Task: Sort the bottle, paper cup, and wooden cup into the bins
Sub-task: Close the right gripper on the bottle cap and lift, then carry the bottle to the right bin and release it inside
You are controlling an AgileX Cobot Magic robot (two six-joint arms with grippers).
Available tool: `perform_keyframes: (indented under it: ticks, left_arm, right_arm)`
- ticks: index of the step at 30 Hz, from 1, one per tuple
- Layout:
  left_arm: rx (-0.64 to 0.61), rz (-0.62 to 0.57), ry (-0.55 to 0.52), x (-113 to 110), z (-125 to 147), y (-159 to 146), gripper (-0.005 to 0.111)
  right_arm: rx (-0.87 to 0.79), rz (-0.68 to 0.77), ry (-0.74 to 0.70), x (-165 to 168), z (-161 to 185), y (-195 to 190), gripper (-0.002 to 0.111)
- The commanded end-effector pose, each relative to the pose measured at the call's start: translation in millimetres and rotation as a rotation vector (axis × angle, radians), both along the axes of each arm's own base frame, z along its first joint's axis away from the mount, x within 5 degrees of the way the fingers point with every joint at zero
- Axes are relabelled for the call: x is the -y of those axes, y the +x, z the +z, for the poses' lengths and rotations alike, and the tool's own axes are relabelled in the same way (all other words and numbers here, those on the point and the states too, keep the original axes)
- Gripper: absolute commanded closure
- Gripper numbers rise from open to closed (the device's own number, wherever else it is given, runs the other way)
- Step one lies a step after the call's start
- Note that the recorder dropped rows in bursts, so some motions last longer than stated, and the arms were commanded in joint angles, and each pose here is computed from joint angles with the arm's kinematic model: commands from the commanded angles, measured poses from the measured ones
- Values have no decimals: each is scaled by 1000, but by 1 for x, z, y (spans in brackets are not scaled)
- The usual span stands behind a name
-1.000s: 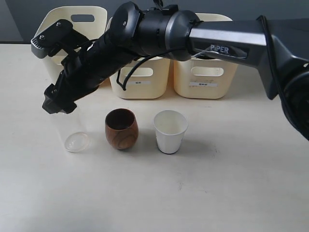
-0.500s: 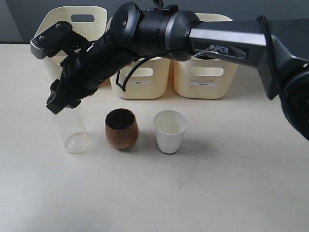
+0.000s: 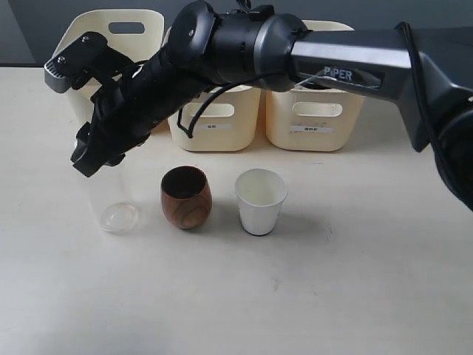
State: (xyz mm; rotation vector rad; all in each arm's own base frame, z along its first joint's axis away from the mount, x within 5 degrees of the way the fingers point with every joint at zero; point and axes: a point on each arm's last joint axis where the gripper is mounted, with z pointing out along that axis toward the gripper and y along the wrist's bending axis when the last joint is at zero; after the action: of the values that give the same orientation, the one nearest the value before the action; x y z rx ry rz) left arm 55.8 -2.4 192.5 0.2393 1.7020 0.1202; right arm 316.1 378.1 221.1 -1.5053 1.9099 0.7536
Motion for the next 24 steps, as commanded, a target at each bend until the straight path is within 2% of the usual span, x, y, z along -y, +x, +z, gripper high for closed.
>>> perform_keyframes:
  ticks: [1,8,14,24]
  left_arm:
    - [8,3,0,0,0,0,107]
    - [8,3,0,0,0,0,107]
    - [8,3,0,0,0,0,107]
    - [10,3,0,0,0,0,107]
  right_arm:
    - [96,20,46,8,43,-6,109]
    - [238,-22,39,35,94,-20,109]
    - [356,-96,-17,68,120,-37,109]
    - [497,-225,15,118,169,-66,109]
